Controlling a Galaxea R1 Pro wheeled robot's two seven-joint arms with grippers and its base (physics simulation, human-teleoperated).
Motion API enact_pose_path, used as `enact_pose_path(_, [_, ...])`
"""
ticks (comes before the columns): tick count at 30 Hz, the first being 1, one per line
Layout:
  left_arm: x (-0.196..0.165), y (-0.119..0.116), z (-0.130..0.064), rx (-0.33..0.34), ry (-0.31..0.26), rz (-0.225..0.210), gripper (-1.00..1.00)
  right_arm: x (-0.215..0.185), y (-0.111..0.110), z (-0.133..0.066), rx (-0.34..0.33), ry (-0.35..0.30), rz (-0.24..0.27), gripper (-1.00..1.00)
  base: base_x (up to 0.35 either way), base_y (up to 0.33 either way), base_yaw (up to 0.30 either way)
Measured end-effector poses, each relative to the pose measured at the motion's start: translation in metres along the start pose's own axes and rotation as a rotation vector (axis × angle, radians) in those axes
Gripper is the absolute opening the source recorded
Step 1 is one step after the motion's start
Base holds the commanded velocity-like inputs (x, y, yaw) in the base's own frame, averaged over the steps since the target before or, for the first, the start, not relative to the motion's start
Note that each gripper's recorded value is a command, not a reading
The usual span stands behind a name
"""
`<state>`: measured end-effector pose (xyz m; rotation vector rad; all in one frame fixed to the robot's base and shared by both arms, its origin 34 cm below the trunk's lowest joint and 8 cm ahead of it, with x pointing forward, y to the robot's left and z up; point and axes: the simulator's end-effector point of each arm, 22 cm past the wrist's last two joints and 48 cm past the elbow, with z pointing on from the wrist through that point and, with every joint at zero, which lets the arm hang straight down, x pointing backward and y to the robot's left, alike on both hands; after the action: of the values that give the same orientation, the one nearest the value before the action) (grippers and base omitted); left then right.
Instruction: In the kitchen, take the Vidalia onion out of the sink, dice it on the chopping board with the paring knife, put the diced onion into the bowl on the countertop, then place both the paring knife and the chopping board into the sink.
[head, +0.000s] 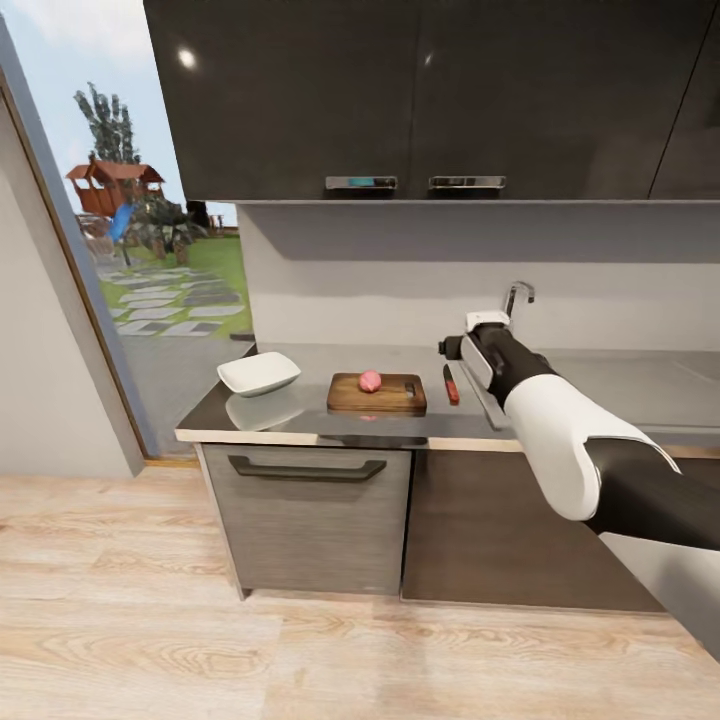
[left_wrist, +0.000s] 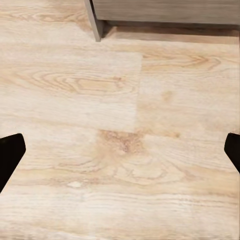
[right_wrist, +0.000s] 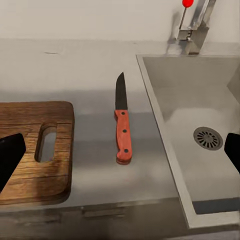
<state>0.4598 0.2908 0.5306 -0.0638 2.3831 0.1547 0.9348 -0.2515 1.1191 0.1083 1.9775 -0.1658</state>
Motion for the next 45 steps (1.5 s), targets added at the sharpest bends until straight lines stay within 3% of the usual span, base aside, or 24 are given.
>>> enact_pose_path(8, [0.016,0.004,0.0,-0.004,0.072,0.01,1.0,0.025,-0.012,0.008,0.008,0.062,0.004,1.0,0.0,0.0,0.0])
enact_pose_path(25, [0.028,0.01,0.0,-0.01,0.101,0.017,1.0,0.043,-0.023,0.023,0.023,0.094,0.007,1.0,0.0,0.0,0.0])
enact_pose_path(45, [0.041,0.012,0.0,-0.01,0.131,0.022,1.0,0.061,-0.008,0.041,-0.026,0.104,0.006,1.0,0.0,0.0,0.0])
